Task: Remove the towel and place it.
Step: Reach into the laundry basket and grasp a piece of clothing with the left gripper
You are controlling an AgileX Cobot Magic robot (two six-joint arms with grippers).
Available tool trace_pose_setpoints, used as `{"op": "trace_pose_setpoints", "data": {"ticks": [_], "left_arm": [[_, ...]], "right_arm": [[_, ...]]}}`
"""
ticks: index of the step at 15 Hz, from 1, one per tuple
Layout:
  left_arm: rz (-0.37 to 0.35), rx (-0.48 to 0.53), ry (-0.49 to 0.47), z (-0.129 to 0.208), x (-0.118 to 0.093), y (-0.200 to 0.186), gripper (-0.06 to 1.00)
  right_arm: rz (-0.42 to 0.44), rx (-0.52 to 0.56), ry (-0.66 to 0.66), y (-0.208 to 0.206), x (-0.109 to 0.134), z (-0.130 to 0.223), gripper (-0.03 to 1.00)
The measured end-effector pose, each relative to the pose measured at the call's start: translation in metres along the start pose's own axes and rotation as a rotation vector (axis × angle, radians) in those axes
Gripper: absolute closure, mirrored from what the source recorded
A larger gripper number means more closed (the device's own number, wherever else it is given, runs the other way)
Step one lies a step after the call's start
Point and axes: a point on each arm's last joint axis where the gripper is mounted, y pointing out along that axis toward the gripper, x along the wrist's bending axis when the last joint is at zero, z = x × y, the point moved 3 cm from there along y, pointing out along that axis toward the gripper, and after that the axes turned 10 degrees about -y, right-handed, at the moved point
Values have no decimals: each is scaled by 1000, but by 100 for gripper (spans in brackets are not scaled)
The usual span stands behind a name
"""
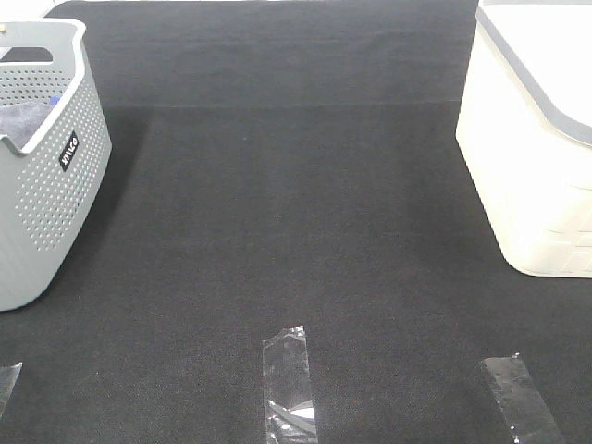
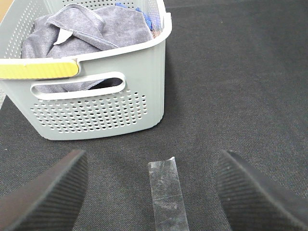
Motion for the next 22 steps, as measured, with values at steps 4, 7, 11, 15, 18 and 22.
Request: {"op": "trace_pose_setpoints", "data": {"ticks": [4, 7, 11, 15, 18, 22], "left_arm": [[0, 0, 0, 0, 0, 0, 24], [0, 0, 0, 0, 0, 0, 24], [0, 0, 0, 0, 0, 0, 24], [0, 0, 0, 0, 0, 0, 24], [0, 0, 0, 0, 0, 0, 24], [7, 0, -4, 0, -1, 0, 24]], "right_arm": [[0, 0, 0, 0, 0, 0, 16], [0, 0, 0, 0, 0, 0, 16], [0, 0, 0, 0, 0, 0, 16], [0, 0, 0, 0, 0, 0, 16], [0, 0, 0, 0, 0, 0, 16], [0, 0, 0, 0, 0, 0, 16]]}}
